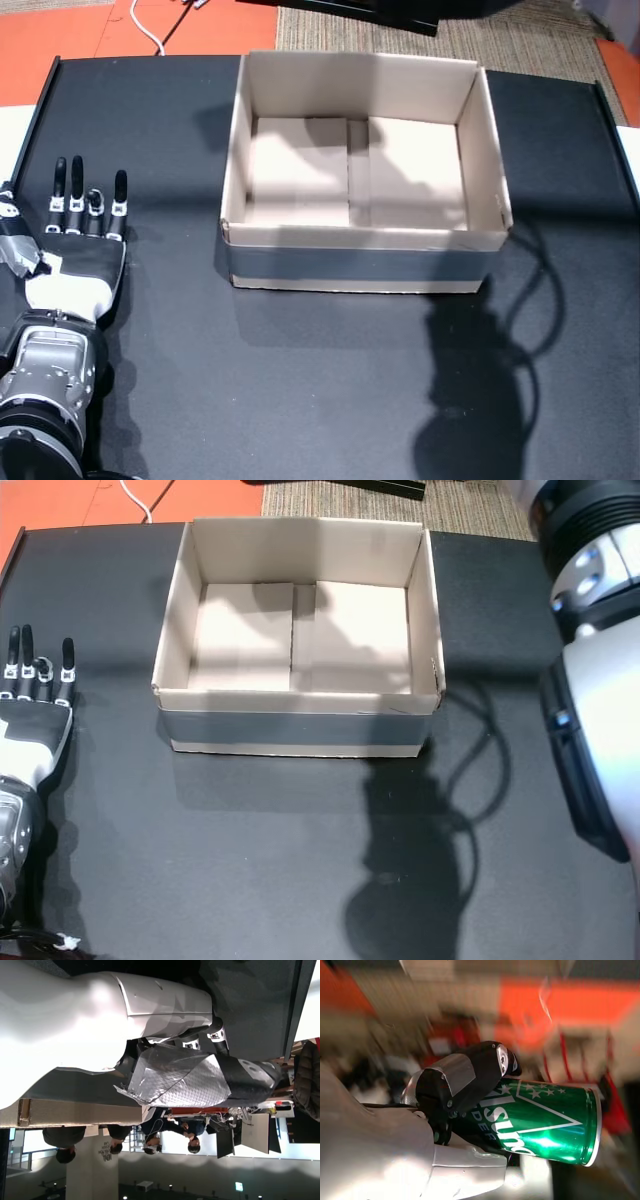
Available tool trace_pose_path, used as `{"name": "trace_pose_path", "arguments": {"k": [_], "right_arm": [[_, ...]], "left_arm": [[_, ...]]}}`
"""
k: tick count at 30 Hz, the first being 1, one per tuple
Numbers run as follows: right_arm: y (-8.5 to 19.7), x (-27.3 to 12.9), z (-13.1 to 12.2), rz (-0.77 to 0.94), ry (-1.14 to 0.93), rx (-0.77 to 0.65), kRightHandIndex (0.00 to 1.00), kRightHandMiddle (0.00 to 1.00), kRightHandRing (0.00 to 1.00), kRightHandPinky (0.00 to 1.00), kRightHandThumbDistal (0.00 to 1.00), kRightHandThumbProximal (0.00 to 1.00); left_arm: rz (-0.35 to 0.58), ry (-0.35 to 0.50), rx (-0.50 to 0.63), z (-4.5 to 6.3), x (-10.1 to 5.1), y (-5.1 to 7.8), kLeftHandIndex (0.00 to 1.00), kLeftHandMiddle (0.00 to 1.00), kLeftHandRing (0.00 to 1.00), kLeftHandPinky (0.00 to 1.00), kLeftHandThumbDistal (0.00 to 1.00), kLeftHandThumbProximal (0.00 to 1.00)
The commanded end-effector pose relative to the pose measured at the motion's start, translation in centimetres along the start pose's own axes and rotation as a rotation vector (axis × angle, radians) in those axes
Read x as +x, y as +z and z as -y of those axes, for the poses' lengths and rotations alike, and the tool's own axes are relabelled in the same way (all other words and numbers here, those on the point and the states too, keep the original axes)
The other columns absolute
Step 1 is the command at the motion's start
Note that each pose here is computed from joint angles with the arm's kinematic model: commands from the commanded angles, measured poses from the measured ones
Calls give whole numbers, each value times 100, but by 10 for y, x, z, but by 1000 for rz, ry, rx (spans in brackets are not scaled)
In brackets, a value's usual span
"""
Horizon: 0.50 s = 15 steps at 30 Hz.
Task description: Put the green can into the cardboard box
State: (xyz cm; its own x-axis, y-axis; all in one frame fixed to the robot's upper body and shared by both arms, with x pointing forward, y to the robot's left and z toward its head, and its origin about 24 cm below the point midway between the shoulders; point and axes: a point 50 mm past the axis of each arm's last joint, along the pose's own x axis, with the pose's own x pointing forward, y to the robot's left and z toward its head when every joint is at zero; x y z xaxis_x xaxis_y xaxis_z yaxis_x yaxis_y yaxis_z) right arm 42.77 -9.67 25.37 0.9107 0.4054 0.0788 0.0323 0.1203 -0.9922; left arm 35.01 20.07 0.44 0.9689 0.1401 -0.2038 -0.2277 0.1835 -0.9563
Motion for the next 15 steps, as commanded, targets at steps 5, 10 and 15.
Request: {"name": "trace_pose_path", "arguments": {"k": [5, 10, 15], "right_arm": [[-8, -1, -22, -122, 193, 3, 1, 3, 16, 31, 19, 19], [-10, -2, -33, -163, 276, 43, 18, 21, 33, 42, 19, 20], [-10, -3, -43, -163, 323, 2, 17, 17, 30, 49, 23, 28]], "left_arm": [[-31, 49, -18, -20, -9, -8, 51, 25, 56, 89, 65, 84], [-32, 44, -16, -20, -10, -8, 52, 25, 58, 89, 65, 86], [-32, 42, -14, -19, -9, -9, 54, 25, 58, 88, 62, 85]]}}
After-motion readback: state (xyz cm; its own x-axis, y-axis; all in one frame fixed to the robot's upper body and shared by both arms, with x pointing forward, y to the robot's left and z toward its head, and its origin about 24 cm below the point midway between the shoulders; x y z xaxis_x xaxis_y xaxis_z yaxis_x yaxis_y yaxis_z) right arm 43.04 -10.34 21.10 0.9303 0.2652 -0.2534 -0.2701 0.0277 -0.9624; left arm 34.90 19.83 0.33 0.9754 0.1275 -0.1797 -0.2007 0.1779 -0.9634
